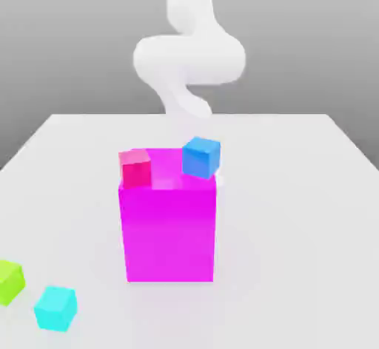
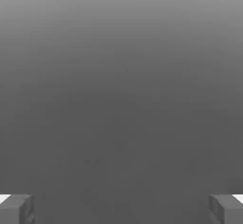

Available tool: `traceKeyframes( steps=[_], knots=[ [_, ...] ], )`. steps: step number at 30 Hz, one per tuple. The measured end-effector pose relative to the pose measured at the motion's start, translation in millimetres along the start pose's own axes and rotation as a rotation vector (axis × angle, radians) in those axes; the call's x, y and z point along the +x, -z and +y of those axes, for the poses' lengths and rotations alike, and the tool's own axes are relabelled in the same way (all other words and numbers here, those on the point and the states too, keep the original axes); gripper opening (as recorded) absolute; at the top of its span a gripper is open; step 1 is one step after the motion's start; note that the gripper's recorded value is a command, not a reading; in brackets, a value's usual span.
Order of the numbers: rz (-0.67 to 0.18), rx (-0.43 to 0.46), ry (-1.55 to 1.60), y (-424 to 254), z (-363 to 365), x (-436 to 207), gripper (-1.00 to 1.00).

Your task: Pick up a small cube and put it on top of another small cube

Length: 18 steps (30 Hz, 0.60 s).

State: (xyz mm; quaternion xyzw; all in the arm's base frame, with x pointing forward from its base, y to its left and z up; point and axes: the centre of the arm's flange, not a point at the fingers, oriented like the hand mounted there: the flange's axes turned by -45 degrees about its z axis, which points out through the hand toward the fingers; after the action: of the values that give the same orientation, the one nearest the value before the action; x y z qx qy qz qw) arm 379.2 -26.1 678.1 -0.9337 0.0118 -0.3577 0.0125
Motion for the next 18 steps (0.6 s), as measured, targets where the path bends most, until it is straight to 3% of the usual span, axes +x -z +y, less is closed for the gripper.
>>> traceKeyframes(
  steps=[9, 18],
  knots=[
    [-0.232, 0.017, -0.081, -159.2, 103.9, -32.6, 0.00],
    [-0.444, -0.024, -0.182, -279.5, 213.8, -131.5, 0.00]
  ],
)
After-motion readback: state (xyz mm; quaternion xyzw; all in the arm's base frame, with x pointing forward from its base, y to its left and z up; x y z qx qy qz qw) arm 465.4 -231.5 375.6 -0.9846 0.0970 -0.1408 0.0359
